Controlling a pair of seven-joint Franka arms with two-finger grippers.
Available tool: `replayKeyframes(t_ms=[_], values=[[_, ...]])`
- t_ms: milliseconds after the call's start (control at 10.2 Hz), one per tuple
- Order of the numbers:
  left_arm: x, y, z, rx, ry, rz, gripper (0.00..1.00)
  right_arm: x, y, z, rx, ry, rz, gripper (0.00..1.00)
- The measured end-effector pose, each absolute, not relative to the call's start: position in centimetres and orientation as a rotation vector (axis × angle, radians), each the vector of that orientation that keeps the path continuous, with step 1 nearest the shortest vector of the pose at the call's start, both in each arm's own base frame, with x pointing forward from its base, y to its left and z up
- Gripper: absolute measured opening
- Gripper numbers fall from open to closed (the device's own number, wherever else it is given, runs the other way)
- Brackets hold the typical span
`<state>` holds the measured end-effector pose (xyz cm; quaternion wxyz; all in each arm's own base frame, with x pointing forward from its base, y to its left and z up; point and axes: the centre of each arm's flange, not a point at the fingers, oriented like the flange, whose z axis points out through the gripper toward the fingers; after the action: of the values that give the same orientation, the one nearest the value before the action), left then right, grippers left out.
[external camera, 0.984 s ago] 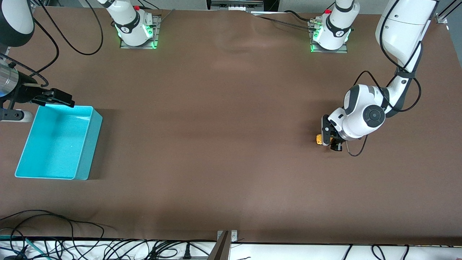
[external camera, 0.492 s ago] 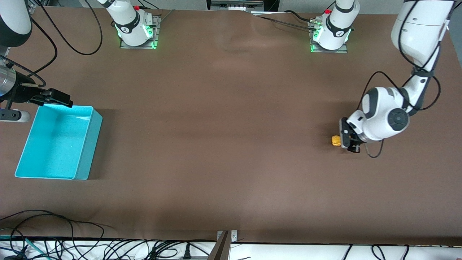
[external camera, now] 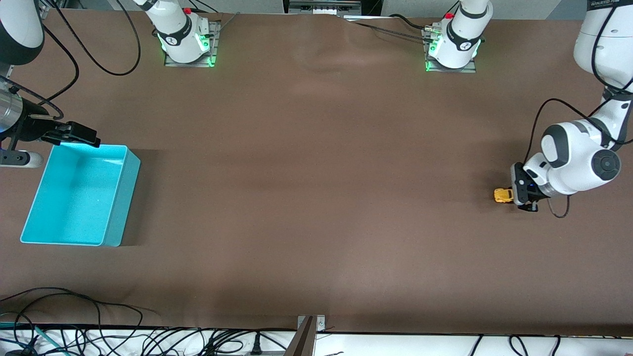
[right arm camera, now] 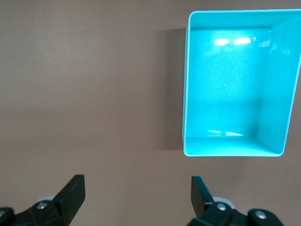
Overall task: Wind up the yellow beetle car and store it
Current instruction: 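Drag the car backward along the table with the left gripper, then open the left gripper, letting the car roll toward the blue bin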
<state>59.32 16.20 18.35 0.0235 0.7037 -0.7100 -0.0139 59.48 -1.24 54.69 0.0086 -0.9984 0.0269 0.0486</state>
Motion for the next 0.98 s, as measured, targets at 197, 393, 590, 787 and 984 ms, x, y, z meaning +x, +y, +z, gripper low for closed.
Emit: replayKeyframes(t_ms=[197, 393, 590, 787, 984], values=[[59.1, 18.3, 18.4, 2.185, -2.201, -0.035, 0.45, 59.5, -1.2, 54.6, -3.119, 0.084, 0.153, 1.00], [58.9, 19.2, 18.4, 2.191, -2.197, -0.032, 0.45, 59.6, -1.3, 54.2, -3.118, 0.084, 0.164, 1.00], [58.9, 19.3, 18.4, 2.184, -2.185, -0.044, 0.56, 59.7, -1.3, 54.1, -3.118, 0.084, 0.168, 1.00], [60.1, 19.4, 20.2, 2.149, -2.160, -0.081, 0.81, 59.7, -1.2, 54.1, -3.117, 0.083, 0.168, 1.00], [61.8, 18.6, 22.5, 2.123, -2.156, -0.097, 1.00, 59.7, -1.2, 54.0, -3.117, 0.083, 0.169, 1.00]])
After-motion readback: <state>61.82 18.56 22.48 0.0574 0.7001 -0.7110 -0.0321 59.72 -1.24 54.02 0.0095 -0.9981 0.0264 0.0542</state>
